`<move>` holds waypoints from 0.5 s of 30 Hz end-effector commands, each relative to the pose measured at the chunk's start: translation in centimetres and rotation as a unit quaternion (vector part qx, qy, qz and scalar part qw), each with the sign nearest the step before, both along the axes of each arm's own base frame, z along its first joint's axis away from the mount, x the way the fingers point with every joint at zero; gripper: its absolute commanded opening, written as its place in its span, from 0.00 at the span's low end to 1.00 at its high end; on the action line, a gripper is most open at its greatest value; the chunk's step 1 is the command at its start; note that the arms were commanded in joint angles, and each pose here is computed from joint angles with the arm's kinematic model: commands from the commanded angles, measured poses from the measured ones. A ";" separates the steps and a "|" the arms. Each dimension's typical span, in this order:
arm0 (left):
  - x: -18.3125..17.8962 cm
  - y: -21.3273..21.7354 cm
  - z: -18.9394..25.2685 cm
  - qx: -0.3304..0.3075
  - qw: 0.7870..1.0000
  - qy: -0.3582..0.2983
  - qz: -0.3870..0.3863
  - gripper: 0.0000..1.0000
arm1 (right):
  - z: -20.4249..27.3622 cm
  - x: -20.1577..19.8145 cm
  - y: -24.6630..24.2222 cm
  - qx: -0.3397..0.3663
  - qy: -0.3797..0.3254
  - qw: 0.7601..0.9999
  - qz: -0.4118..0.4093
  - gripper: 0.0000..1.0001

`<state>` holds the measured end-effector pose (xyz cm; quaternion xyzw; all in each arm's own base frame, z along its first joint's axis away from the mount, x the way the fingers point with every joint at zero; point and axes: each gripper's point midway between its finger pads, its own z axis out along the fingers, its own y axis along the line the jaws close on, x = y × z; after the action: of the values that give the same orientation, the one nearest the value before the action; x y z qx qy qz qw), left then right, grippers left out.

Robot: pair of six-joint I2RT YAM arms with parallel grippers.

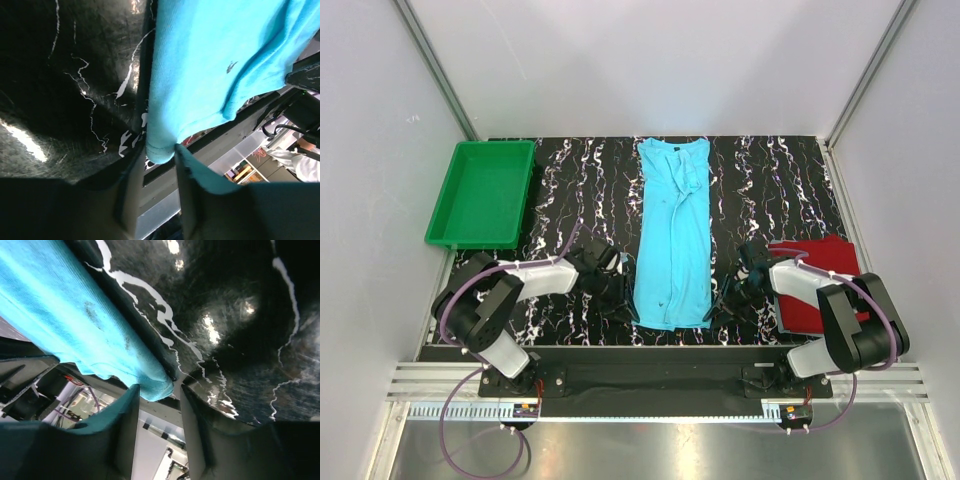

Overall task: Fold and stack the t-shirts
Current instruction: Fold the tshirt

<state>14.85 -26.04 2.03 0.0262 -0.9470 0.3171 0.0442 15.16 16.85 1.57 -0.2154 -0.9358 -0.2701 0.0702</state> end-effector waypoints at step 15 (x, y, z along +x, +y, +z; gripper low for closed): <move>-2.5 0.8 -1.5 0.006 1.000 0.002 0.015 0.00 | 0.6 -0.6 -0.9 -0.013 -0.034 0.999 -0.029 0.00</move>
<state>13.66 -26.37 1.67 0.0317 -0.9402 0.3362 0.0442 14.78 16.41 1.76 -0.2257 -0.9342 -0.2730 0.0414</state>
